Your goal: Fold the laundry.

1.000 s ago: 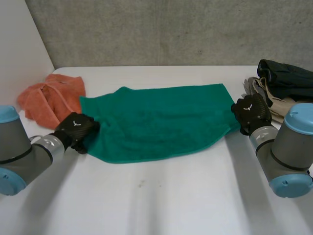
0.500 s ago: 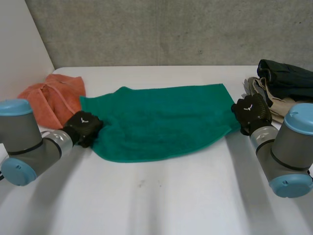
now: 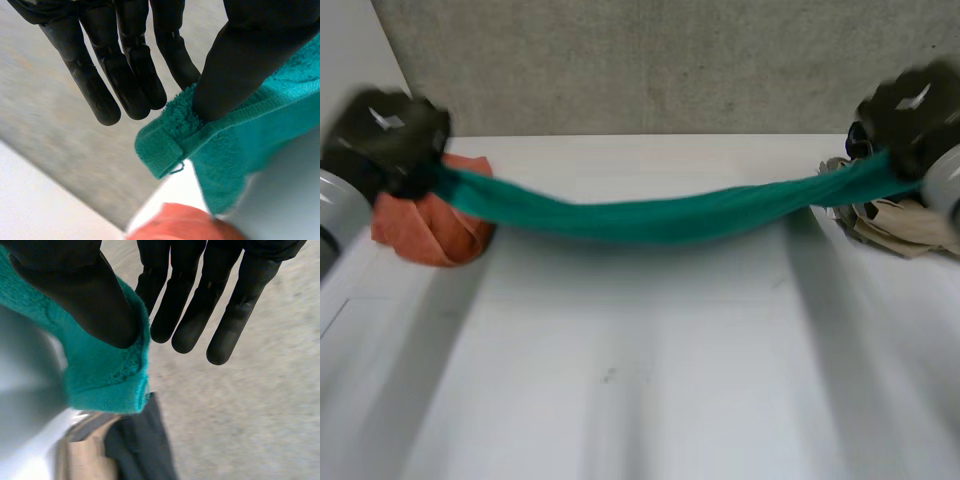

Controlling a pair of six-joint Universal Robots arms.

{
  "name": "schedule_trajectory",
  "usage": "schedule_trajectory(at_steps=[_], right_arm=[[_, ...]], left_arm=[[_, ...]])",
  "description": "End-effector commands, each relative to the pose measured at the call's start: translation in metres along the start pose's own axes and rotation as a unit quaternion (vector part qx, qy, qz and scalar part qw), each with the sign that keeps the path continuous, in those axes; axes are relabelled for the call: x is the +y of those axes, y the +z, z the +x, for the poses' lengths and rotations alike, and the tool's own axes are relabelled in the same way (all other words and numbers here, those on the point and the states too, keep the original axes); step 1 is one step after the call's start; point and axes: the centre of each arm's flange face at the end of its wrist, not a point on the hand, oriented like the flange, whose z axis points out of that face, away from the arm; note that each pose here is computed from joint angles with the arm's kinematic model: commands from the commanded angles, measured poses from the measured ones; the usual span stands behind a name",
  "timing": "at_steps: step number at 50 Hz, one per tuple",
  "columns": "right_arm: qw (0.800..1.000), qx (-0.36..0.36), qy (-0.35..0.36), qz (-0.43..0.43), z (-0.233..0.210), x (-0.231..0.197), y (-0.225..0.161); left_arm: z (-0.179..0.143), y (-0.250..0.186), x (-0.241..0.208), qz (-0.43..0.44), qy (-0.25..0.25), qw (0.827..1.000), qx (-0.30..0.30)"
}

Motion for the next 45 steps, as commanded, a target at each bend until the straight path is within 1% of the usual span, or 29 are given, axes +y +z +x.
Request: schedule_trajectory(at_steps=[1,3,7,8,11,13,14,15,17,18,19,21,22,23,25,26,27,29,30,31,32,34,36,37,39,40,41,43,45], right_arm=[[1.000,0.004,-0.010,0.004,0.036,-0.032,-0.029],[0.999,-0.014,-0.017,-0.026,0.032,-0.019,-0.023],[0.994,-0.056,-0.045,-0.081,0.010,0.011,-0.002],[0.993,-0.064,-0.053,-0.088,0.005,0.016,0.001],[0.987,-0.095,-0.069,-0.109,-0.015,0.034,0.017],[0.985,-0.104,-0.071,-0.118,-0.026,0.041,0.027],[0.985,-0.104,-0.072,-0.122,-0.030,0.044,0.032],[0.985,-0.098,-0.072,-0.123,-0.038,0.047,0.044],[0.987,-0.080,-0.073,-0.117,-0.043,0.047,0.055],[0.991,-0.050,-0.072,-0.099,-0.043,0.043,0.068],[0.993,-0.032,-0.071,-0.088,-0.042,0.040,0.075],[0.996,0.013,-0.067,-0.051,-0.036,0.030,0.090],[0.996,0.069,-0.059,-0.002,-0.026,0.016,0.105],[0.993,0.100,-0.055,0.026,-0.019,0.008,0.112],[0.983,0.161,-0.040,0.083,-0.005,-0.010,0.121],[0.965,0.219,-0.022,0.142,0.011,-0.028,0.127],[0.954,0.245,-0.013,0.170,0.018,-0.036,0.128],[0.933,0.288,0.002,0.217,0.031,-0.049,0.128],[0.912,0.321,0.013,0.254,0.039,-0.059,0.127],[0.906,0.330,0.017,0.266,0.041,-0.062,0.127],[0.902,0.334,0.020,0.273,0.042,-0.064,0.127],[0.903,0.331,0.024,0.274,0.040,-0.062,0.128],[0.908,0.321,0.027,0.266,0.036,-0.058,0.129],[0.917,0.305,0.032,0.255,0.029,-0.051,0.130],[0.927,0.286,0.038,0.239,0.020,-0.042,0.131],[0.936,0.267,0.042,0.225,0.012,-0.032,0.132],[0.941,0.255,0.045,0.218,0.006,-0.028,0.132],[0.948,0.237,0.046,0.210,-0.001,-0.021,0.133],[0.960,0.197,0.042,0.193,-0.019,-0.006,0.135]], left_arm=[[-0.020,-0.034,-0.041,0.013,-0.015,0.999,-0.049],[-0.017,-0.035,-0.034,-0.011,-0.019,0.999,-0.038],[0.002,-0.025,0.002,-0.097,-0.031,0.995,0.007],[0.010,-0.018,0.016,-0.123,-0.031,0.992,0.026],[0.024,-0.004,0.034,-0.151,-0.025,0.987,0.051],[0.031,0.015,0.051,-0.168,-0.017,0.984,0.060],[0.032,0.023,0.056,-0.174,-0.014,0.983,0.059],[0.035,0.041,0.068,-0.183,-0.009,0.981,0.055],[0.038,0.056,0.071,-0.180,-0.003,0.982,0.050],[0.041,0.065,0.070,-0.173,0.001,0.984,0.047],[0.043,0.084,0.062,-0.147,0.008,0.988,0.034],[0.040,0.104,0.049,-0.106,0.015,0.994,0.012],[0.038,0.114,0.041,-0.080,0.018,0.997,0.001],[0.026,0.133,0.023,-0.023,0.022,0.999,-0.034],[0.011,0.148,-0.001,0.044,0.021,0.996,-0.074],[0.003,0.152,-0.015,0.080,0.020,0.992,-0.094],[-0.008,0.158,-0.042,0.151,0.025,0.980,-0.130],[-0.022,0.163,-0.061,0.211,0.026,0.962,-0.170],[-0.027,0.163,-0.069,0.236,0.027,0.953,-0.186],[-0.032,0.164,-0.082,0.282,0.027,0.936,-0.207],[-0.034,0.164,-0.087,0.299,0.028,0.929,-0.217],[-0.035,0.165,-0.088,0.313,0.028,0.923,-0.224],[-0.030,0.166,-0.081,0.298,0.027,0.930,-0.215],[-0.023,0.168,-0.069,0.274,0.024,0.940,-0.200],[-0.016,0.168,-0.056,0.251,0.021,0.950,-0.187],[-0.012,0.168,-0.048,0.238,0.019,0.954,-0.180],[-0.004,0.167,-0.032,0.214,0.016,0.963,-0.164],[0.006,0.165,-0.015,0.190,0.013,0.970,-0.148],[0.023,0.161,0.010,0.154,0.010,0.980,-0.125]])
